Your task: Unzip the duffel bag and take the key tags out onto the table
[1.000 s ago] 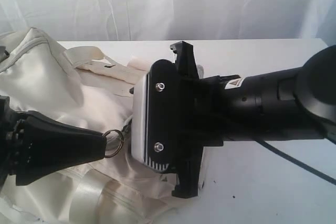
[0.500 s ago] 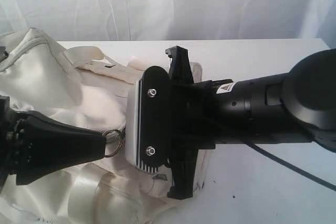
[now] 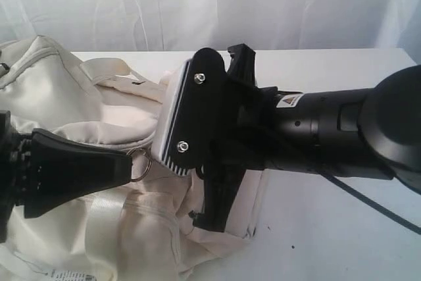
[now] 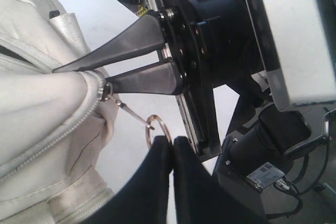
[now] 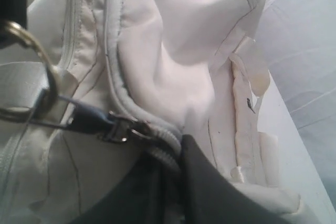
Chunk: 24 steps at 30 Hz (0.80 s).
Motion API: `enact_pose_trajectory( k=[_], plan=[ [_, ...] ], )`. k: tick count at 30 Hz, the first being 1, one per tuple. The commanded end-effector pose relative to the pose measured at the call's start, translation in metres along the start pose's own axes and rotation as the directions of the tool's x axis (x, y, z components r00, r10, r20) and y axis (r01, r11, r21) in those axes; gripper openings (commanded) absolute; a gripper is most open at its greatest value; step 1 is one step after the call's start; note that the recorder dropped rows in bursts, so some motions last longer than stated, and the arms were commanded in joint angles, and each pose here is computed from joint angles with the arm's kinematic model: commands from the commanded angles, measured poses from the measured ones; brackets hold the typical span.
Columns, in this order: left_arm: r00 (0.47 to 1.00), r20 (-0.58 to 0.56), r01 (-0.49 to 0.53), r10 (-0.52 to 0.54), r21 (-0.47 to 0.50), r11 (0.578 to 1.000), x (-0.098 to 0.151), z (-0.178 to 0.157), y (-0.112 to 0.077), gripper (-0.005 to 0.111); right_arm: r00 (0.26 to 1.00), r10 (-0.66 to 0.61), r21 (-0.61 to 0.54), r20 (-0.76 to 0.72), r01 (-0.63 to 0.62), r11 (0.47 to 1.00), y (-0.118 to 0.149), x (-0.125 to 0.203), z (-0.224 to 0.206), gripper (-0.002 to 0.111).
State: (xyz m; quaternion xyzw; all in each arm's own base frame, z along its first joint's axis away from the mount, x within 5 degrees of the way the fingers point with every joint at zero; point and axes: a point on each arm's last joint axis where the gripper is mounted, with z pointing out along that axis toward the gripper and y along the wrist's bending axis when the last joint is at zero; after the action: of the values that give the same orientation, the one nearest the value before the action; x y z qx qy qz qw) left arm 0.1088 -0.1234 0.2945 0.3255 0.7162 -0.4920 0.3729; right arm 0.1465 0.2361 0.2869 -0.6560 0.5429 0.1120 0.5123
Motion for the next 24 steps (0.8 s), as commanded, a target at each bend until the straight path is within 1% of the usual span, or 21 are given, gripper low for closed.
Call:
enact_pose_trajectory(
  k=[1, 3, 8, 11, 15, 18, 21, 24],
  plan=[
    [0.999, -0.038, -0.016, 0.020, 0.108, 0.994, 0.004, -0.003, -0.013, 0.000, 0.999, 0.051, 0.233, -0.005, -0.049, 0.971, -0.025, 0.001, -0.007, 0.000],
    [0.999, -0.038, -0.016, 0.020, 0.108, 0.994, 0.004, -0.003, -0.013, 0.000, 0.999, 0.052, 0.264, -0.005, -0.049, 0.963, -0.028, 0.001, -0.008, 0.000],
    [0.999, -0.038, -0.016, 0.020, 0.108, 0.994, 0.004, -0.003, -0.013, 0.000, 0.999, 0.032, 0.285, 0.001, -0.031, 0.958, -0.031, -0.001, -0.013, 0.000],
    [0.999, -0.039, -0.015, 0.019, 0.108, 0.994, 0.005, -0.003, -0.013, 0.000, 0.999, 0.038, 0.315, -0.002, -0.036, 0.948, -0.037, 0.002, -0.021, 0.000],
    [0.999, -0.041, 0.021, -0.020, 0.026, 0.999, 0.016, -0.001, -0.002, 0.000, 0.997, 0.071, 0.370, -0.024, -0.058, 0.927, -0.052, 0.013, -0.031, 0.000],
    [0.997, -0.053, 0.056, -0.058, -0.032, 0.998, 0.028, 0.000, 0.007, 0.000, 0.995, 0.088, 0.357, -0.039, -0.068, 0.931, -0.056, 0.020, -0.032, 0.000],
    [0.995, -0.062, 0.075, -0.078, -0.055, 0.996, 0.036, 0.001, 0.010, 0.000, 0.994, 0.095, 0.337, -0.046, -0.074, 0.938, -0.056, 0.023, -0.031, 0.000],
    [0.995, -0.062, 0.077, -0.080, -0.061, 0.995, 0.037, 0.001, 0.011, 0.000, 0.993, 0.105, 0.393, -0.058, -0.074, 0.916, -0.063, 0.027, -0.034, 0.000]
  ],
)
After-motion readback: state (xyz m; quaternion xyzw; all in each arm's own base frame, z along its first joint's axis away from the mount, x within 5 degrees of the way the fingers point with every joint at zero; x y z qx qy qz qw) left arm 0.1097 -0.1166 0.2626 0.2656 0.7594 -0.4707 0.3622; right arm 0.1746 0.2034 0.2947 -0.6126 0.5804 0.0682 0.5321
